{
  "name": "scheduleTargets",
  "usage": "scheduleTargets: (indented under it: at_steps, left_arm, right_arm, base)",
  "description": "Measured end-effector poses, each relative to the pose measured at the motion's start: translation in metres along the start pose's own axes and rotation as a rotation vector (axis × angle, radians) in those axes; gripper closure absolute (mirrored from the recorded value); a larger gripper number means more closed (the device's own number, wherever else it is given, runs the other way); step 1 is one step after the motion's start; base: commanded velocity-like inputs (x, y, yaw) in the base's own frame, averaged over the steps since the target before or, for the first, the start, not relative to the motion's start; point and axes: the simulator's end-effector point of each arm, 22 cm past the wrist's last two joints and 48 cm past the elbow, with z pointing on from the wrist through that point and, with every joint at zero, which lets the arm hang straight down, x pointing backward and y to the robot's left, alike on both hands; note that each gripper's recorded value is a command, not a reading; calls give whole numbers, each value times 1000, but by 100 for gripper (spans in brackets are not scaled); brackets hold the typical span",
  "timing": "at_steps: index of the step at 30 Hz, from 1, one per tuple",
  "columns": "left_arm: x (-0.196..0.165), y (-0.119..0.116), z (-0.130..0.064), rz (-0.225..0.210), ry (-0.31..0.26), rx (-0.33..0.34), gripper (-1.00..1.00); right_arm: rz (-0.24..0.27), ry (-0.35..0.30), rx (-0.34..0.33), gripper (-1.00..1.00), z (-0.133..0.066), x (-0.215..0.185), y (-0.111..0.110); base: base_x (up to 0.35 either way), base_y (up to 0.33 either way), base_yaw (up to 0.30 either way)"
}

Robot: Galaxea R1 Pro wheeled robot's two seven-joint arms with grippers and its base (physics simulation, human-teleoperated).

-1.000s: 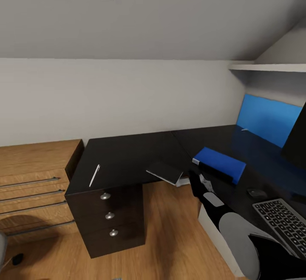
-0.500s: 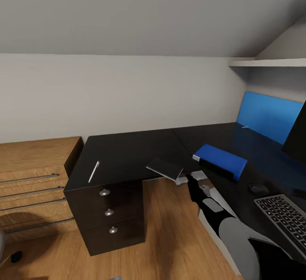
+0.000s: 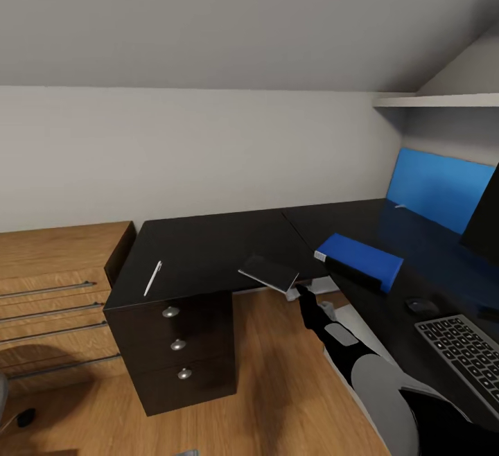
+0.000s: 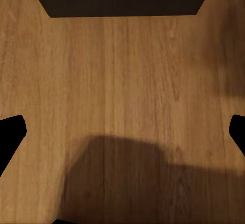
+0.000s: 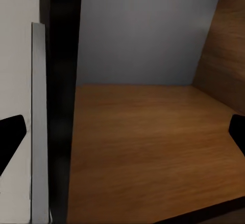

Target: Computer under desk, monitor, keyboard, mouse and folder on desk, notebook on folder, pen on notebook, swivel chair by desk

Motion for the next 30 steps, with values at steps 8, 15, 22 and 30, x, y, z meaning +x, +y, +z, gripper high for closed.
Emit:
scheduleTargets:
  at_steps: [8,15,22,30]
  left_arm:
    - [0,0,0,-1,0,-1,-100]
    - [0,0,0,-1,0,-1,-100]
    - [0,0,0,0,0,-1,-100]
    - [0,0,0,0,-1,0,-100]
  right_arm:
    - [0,2,-15,-100,0,2,4]
    - [-1,2,-30,-100,0,3,7]
    - [-2,3,-36,-100,0,3,8]
    - [-14,27,-41,-100,1,19,12]
  base:
    - [0,0,0]
    - [0,0,0]
    - [0,0,0]
    - [0,0,0]
